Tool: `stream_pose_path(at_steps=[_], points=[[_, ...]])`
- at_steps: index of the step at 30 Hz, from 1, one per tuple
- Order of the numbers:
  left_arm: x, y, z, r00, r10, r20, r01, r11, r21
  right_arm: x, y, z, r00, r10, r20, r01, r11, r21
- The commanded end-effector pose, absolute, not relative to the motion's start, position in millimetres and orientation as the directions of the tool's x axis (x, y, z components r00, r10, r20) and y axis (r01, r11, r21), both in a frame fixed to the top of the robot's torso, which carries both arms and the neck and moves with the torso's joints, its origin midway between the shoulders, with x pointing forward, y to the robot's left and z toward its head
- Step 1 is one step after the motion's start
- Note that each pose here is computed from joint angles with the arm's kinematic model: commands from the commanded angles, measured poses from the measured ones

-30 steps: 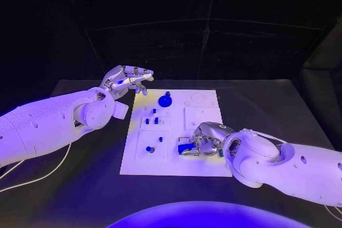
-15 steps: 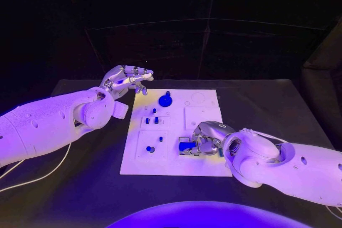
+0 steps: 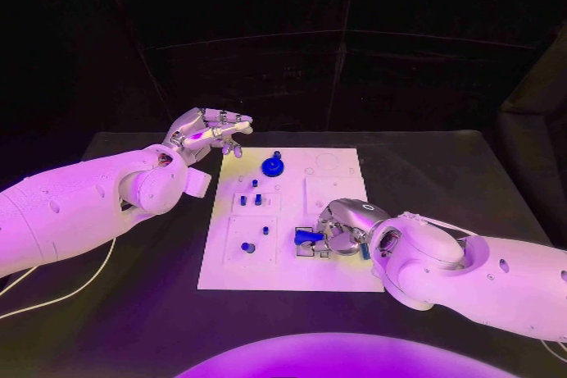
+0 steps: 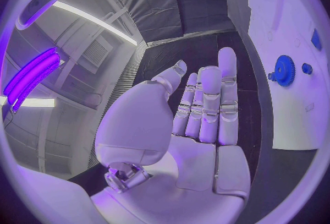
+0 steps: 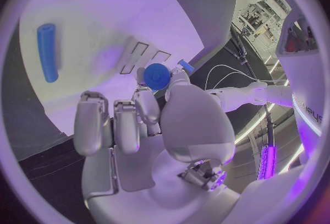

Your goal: Assemble the parts on the task board

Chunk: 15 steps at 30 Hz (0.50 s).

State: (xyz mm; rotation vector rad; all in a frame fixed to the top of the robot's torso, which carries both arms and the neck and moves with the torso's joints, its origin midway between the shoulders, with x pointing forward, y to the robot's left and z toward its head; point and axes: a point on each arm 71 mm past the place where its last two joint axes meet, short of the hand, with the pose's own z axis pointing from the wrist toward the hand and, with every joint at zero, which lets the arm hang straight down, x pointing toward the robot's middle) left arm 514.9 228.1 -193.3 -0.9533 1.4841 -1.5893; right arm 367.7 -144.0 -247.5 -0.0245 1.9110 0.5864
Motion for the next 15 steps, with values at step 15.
stream_pose_path(at_steps=[15], points=[[514.5,227.1,-192.0,-0.451,-0.892,0.036,0.034,-0.057,-0.998,370.9,-145.0,-249.2,-0.412,0.259,-0.873,-0.243,0.893,0.380]])
